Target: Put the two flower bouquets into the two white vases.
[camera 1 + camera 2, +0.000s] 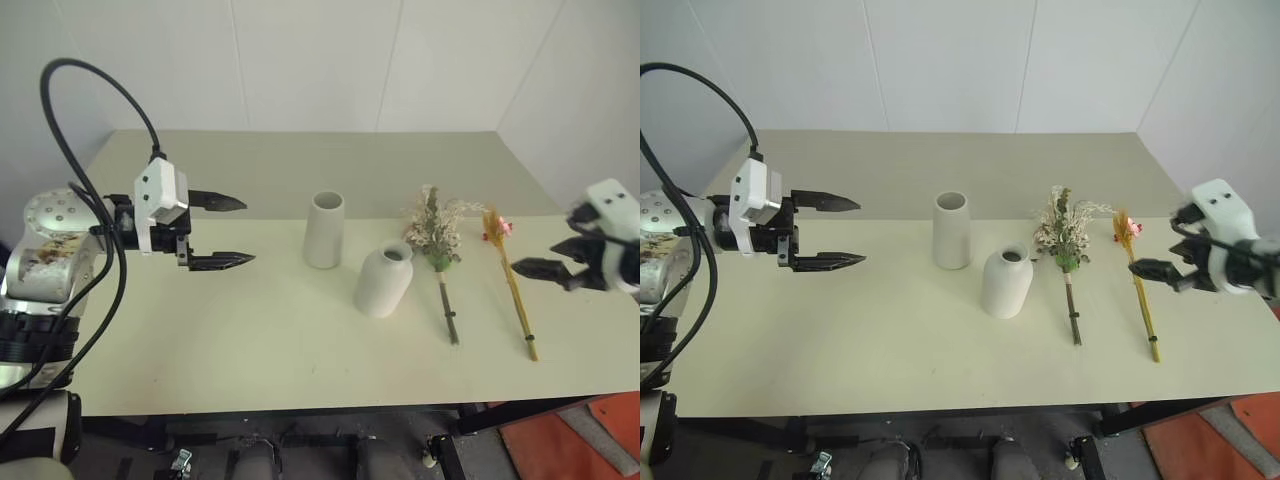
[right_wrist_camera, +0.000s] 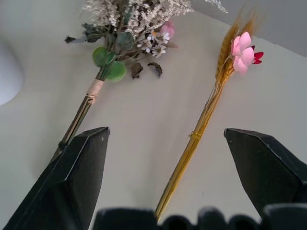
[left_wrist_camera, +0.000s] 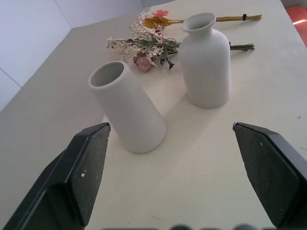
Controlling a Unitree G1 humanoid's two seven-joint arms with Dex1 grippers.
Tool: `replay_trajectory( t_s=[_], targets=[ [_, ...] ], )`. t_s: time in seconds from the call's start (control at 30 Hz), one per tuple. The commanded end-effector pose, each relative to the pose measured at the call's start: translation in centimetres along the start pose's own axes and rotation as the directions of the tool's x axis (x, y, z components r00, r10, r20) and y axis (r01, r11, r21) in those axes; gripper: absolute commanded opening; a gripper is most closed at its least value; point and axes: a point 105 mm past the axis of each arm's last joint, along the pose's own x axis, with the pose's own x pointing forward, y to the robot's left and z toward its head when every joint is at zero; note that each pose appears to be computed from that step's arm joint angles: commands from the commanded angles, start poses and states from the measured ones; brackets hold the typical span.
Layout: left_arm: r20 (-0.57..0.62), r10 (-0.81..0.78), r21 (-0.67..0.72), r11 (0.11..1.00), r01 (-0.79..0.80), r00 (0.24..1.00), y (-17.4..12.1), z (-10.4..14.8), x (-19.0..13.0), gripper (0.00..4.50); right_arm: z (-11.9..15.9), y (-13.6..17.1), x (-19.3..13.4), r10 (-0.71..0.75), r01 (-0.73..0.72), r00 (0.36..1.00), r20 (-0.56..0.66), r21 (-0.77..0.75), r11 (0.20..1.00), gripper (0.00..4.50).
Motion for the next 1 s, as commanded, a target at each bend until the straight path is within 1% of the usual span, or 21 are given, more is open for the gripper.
replay_trajectory(
  t_s=[0.03,0.13,0.27,0.4,0.53,0.57,0.6,0.77,0.93,0.97,1.0],
  targets=[
    [0.008,-0.006,0.05,0.999,0.006,1.0,0.3,0.8,0.0,4.47,-0.3,-2.5,2.1,-0.064,0.069,0.994,-0.087,0.056,0.996,4.5],
    [0.001,-0.017,0.052,0.999,0.017,1.0,0.1,0.7,0.2,4.47,-0.6,-3.3,3.7,-0.054,0.066,0.988,-0.144,0.075,0.995,4.5],
    [-0.005,-0.021,0.053,0.998,0.021,1.0,0.0,0.5,0.4,4.47,-1.7,-3.8,5.3,-0.04,0.051,0.97,-0.242,0.039,0.998,4.5],
    [-0.017,-0.016,0.043,0.999,0.017,1.0,-0.4,0.2,0.1,4.47,-2.7,-4.2,5.8,-0.037,0.049,0.955,-0.295,0.035,0.998,4.5],
    [-0.031,-0.007,0.025,1.0,0.008,0.999,-0.9,-0.2,-0.4,4.47,-3.1,-4.1,5.8,-0.004,0.027,0.951,-0.31,0.07,0.997,4.5],
    [-0.033,-0.004,0.02,1.0,0.005,0.999,-1.0,-0.3,-0.5,4.5,-3.2,-4.0,5.9,0.006,0.019,0.949,-0.315,0.077,0.997,4.11],
    [-0.035,-0.002,0.017,1.0,0.002,0.999,-1.0,-0.4,-0.6,4.5,-3.3,-4.0,5.9,0.013,0.014,0.947,-0.32,0.083,0.996,3.88],
    [-0.028,0.003,0.011,1.0,-0.002,1.0,-1.1,-0.4,-0.5,4.5,-3.9,-3.2,6.6,0.053,-0.009,0.948,-0.315,0.138,0.99,2.2],
    [-0.03,0.005,0.011,1.0,-0.005,1.0,-1.0,-0.4,-0.5,4.5,-4.7,-2.9,7.3,0.05,-0.004,0.947,-0.319,0.143,0.99,0.36],
    [-0.031,0.006,0.01,1.0,-0.005,1.0,-1.0,-0.4,-0.6,4.5,-4.7,-2.9,7.4,0.048,-0.002,0.947,-0.318,0.144,0.99,0.06],
    [-0.033,0.006,0.01,1.0,-0.005,0.999,-1.0,-0.4,-0.6,4.5,-4.8,-2.9,7.4,0.044,0.003,0.947,-0.318,0.146,0.989,0.02]
  ],
)
